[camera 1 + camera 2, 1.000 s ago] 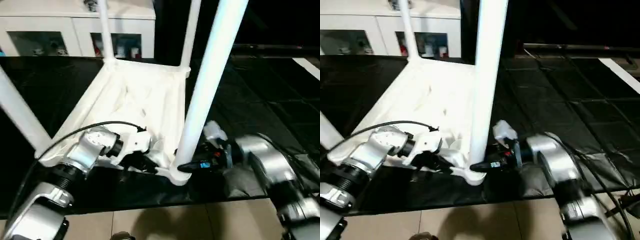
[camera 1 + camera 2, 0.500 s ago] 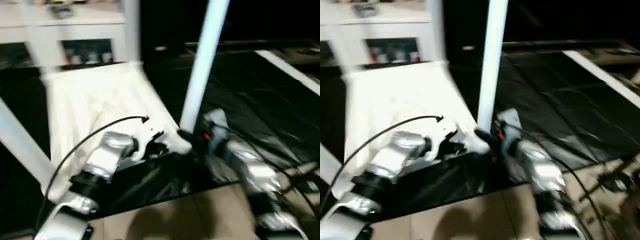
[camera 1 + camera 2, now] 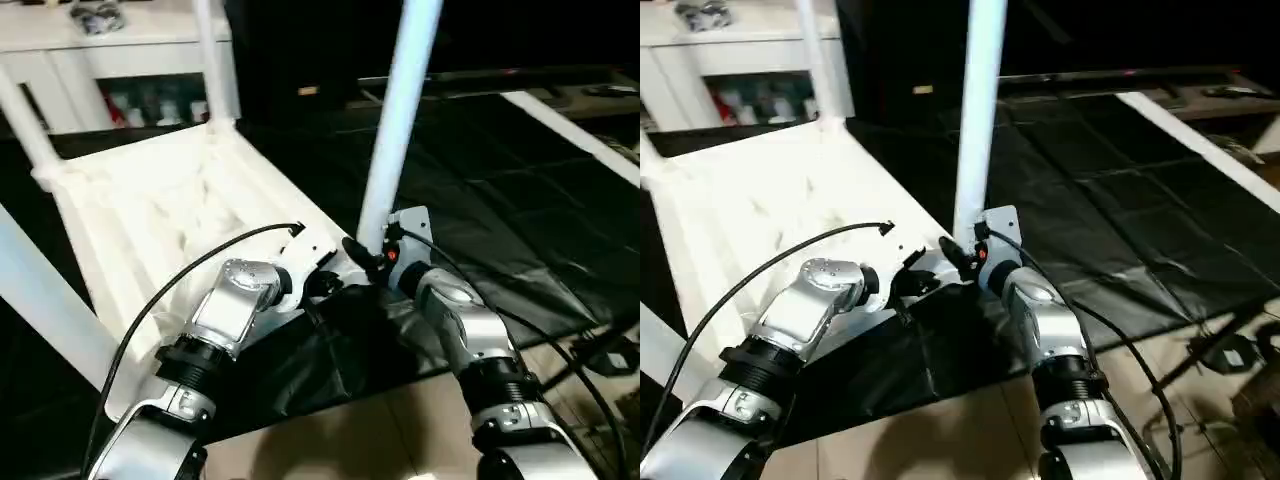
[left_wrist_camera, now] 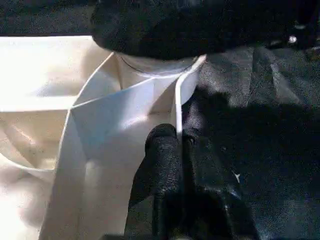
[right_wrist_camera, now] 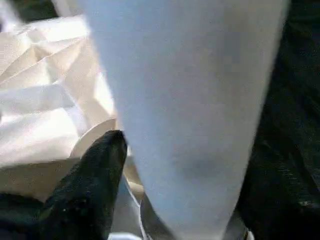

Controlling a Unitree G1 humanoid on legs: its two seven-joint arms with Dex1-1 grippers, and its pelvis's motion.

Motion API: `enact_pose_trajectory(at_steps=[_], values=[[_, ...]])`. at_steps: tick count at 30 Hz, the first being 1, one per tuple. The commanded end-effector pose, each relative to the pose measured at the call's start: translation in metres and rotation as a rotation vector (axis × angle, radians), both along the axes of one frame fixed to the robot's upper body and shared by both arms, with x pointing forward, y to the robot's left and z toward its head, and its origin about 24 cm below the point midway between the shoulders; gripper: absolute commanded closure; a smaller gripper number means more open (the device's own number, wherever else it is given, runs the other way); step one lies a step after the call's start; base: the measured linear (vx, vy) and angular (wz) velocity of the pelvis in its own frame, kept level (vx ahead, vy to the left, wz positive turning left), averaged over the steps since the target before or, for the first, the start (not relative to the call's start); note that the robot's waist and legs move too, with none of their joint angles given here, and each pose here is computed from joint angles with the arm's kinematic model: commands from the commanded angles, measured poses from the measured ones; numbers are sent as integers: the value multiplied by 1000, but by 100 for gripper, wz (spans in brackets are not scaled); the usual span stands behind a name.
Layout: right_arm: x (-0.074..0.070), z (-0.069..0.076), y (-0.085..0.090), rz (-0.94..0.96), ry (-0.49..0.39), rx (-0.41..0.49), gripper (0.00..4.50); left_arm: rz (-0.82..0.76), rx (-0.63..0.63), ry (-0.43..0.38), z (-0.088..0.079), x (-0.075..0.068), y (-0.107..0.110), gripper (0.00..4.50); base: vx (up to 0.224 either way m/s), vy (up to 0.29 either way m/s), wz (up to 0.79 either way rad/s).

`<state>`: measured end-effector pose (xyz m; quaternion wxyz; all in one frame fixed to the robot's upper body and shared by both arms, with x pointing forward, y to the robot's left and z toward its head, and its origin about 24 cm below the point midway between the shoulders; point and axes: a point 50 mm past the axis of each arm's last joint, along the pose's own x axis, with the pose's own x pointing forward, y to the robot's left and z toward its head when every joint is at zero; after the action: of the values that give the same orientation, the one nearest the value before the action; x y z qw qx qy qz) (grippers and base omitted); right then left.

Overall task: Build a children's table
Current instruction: Rotate leg to tighten

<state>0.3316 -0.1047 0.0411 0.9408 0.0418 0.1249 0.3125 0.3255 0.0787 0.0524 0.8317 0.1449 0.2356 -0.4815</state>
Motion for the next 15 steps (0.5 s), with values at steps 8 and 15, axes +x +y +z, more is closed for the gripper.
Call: enact_pose_trajectory(at_steps=[8,15], values=[[-31,13,-23,451,-40,33,24,-269,17,-33,8,-6,15,450,0,0,0],[-35,25,-44,643,-27,-21,3,-443,51,7,10,-12,31,450,0,0,0]])
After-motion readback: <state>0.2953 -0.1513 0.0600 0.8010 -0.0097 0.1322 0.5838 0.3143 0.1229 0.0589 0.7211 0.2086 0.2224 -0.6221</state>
